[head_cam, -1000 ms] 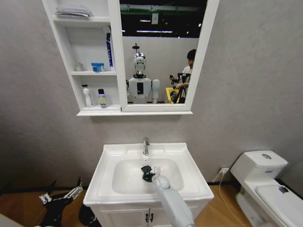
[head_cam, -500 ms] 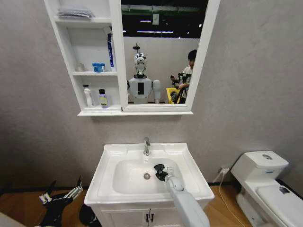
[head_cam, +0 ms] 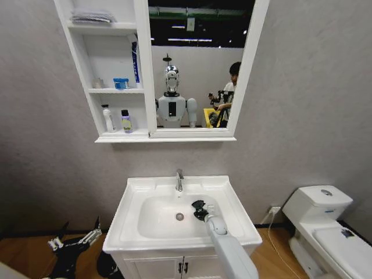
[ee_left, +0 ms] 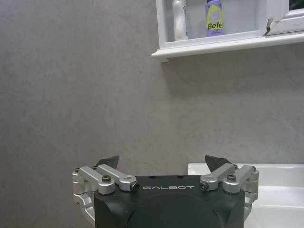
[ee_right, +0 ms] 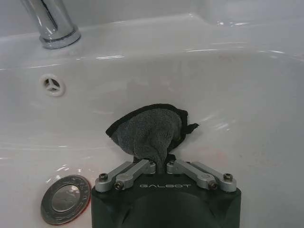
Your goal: Move facial cleanser and shampoo from washbasin to cabinet, then wipe washbasin with towel.
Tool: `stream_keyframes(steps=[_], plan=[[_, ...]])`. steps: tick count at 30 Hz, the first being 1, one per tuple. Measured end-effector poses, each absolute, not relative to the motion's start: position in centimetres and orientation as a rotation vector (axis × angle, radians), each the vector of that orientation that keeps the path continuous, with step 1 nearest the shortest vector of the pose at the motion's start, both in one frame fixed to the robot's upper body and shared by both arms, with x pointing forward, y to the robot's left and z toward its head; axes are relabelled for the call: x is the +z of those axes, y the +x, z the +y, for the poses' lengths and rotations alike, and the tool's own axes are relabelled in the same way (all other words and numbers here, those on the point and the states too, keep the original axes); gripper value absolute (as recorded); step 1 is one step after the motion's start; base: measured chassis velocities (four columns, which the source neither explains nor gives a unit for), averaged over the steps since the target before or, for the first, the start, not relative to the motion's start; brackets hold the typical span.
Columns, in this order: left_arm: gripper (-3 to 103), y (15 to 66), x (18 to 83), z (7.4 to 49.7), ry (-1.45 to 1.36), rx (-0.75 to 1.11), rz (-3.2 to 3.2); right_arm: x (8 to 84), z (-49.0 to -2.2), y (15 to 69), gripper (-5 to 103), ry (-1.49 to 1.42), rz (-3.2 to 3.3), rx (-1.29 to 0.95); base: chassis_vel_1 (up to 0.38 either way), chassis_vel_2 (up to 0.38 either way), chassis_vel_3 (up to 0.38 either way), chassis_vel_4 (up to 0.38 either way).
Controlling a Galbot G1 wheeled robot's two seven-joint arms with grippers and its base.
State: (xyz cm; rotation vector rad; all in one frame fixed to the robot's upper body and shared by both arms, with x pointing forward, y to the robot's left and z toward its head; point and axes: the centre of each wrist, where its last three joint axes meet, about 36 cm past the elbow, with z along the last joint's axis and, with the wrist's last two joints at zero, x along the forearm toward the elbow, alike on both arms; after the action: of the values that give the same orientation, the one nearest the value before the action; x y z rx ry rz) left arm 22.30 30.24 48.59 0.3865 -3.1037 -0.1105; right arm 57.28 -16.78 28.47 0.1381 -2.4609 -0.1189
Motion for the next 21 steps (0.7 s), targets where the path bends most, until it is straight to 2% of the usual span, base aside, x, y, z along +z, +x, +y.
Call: stream_keyframes(steps=[11,16,21], plan=[[100,22.3,48.6,30.2,0.387,-0.111,-3.104,28.0,-12.5,57.8,6,0.238,-2.437,-0.211,0.000,0.000,0.000,0.000],[100,22.3,48.6,30.2,0.386,-0.110,-3.104,27.9,-14.0,58.0,6,0.218,-2.440,-0.197,0.000,0.000,0.000,0.000],[100,22.3,48.6,30.2,0.387,-0.111,-3.104,28.2,-17.8,57.4,6,0.156,-2.468,-0.166,0.000,0.000,0.000,0.000]])
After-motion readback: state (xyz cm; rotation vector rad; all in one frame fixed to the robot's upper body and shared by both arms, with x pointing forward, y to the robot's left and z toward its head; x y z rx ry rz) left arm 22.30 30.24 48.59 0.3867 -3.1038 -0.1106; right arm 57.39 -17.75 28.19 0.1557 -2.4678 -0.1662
